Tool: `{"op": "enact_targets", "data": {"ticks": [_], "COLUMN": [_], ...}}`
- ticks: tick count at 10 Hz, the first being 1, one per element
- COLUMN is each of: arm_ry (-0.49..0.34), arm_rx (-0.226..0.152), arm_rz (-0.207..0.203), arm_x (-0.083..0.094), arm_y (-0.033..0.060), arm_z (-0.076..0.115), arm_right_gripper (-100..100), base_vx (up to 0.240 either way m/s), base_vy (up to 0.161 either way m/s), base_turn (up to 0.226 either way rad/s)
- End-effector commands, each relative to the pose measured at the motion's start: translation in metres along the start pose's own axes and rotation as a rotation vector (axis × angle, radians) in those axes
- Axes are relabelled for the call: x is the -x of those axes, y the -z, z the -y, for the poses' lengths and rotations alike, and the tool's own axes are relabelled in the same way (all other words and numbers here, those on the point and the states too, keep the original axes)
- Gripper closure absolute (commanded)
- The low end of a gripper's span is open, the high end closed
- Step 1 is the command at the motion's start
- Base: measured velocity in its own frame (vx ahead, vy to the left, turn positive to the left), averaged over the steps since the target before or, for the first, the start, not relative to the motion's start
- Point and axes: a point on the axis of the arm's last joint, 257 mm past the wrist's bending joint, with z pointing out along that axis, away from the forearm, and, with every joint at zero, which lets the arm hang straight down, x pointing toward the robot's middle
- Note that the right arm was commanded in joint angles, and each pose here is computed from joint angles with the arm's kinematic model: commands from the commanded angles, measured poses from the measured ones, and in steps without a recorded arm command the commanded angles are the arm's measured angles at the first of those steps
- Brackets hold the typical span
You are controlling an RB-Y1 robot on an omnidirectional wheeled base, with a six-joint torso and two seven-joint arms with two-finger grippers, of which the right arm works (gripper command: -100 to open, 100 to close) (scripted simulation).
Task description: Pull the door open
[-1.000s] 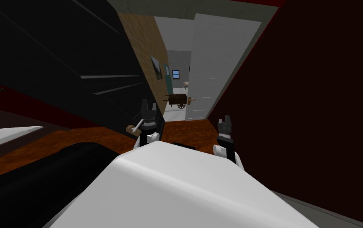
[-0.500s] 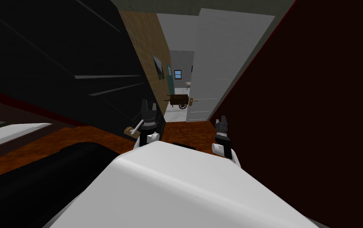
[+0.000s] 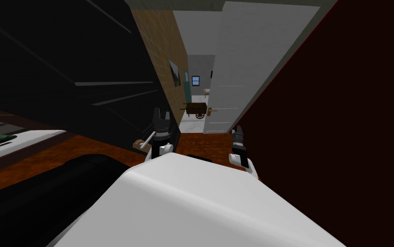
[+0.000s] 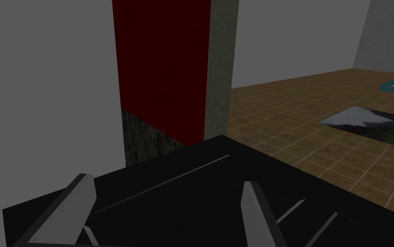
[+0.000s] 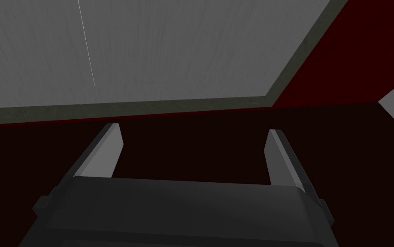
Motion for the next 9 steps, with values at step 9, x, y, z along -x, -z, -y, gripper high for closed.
{"op": "enact_targets", "data": {"ticks": [9], "arm_ry": [-0.055], "arm_rx": [-0.117], "arm_rz": [-0.038], "arm_x": [-0.008], "arm_y": [-0.0173], "arm_z": [0.066], "arm_right_gripper": [-100], "base_vx": [0.103], "base_vy": [0.004], "base_turn": [0.083]}}
